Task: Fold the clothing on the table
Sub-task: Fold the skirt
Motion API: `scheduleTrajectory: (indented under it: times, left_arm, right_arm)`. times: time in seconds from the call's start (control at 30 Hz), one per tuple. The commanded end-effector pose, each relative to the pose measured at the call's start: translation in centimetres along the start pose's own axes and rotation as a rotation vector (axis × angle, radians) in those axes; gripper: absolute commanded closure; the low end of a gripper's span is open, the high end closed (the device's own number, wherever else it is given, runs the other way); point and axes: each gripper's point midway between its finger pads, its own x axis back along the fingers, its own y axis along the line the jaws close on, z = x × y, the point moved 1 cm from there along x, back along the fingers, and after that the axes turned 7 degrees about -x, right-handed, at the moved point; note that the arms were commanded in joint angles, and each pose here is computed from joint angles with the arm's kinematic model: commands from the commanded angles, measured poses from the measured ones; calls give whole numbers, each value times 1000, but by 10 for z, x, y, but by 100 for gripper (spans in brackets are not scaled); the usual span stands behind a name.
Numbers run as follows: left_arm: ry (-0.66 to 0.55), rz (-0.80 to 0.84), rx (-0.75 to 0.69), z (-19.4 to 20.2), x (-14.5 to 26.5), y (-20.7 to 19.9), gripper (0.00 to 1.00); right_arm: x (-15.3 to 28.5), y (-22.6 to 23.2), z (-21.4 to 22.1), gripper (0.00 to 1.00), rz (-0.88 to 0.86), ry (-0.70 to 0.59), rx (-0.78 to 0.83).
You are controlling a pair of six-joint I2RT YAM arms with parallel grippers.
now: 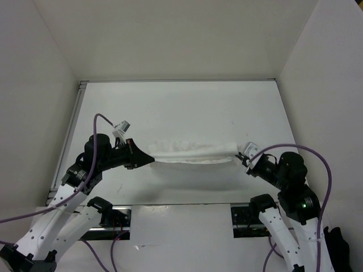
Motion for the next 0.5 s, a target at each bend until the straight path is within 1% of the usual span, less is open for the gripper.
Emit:
scheduleTrajectory:
  times: [0.0, 0.03, 0.07, 0.1, 0.13, 0.17, 0.2, 0.23, 0.27, 0.3, 0.33, 0.37, 0.4, 0.47]
  left_arm:
    - [-99, -152, 19, -35, -9, 21, 100]
    - [-91, -158, 24, -40, -15, 22, 100]
    - [-73, -171, 35, -52, -31, 25, 100]
    - [-67, -203, 33, -60, -39, 31, 100]
    - [-52, -223, 5, -68, -48, 36, 100]
    - [15, -266, 22, -67, -69, 53, 100]
    - [-21, -271, 2, -93, -74, 49, 100]
    - [-19, -270, -22, -105, -82, 54, 100]
    - [18, -305, -1, -109, -99, 72, 100]
    - [18, -294, -7, -121, -105, 73, 100]
    - [1, -308, -6, -136, -109, 80, 100]
    - [-14, -294, -34, -162, -121, 80, 100]
    - [-22, -289, -45, -175, -125, 80, 100]
    - [-41, -288, -75, -202, -130, 76, 100]
  right_arm:
    - [-14, -52, 21, 100, 196, 176, -4]
    - [-23, -56, 13, 100, 182, 152, -25]
    - [-32, -56, 10, 100, 158, 144, -51]
    - [-49, -56, 6, 100, 106, 147, -122]
    - [-59, -59, 2, 100, 87, 143, -151]
    - [-69, -66, -6, 100, 80, 127, -175]
    - [-89, -76, -8, 100, 69, 162, -250]
    - [-100, -79, -9, 100, 46, 177, -284]
    - [-111, -84, -12, 100, 29, 188, -317]
    - [-120, -92, -31, 100, 18, 167, -328]
    - [-141, -95, -20, 100, -7, 215, -390]
    - [-149, -97, -25, 100, -15, 216, -406]
    - [-156, -114, -47, 100, 23, 153, -389]
    - [-164, -133, -64, 100, 81, 92, -390]
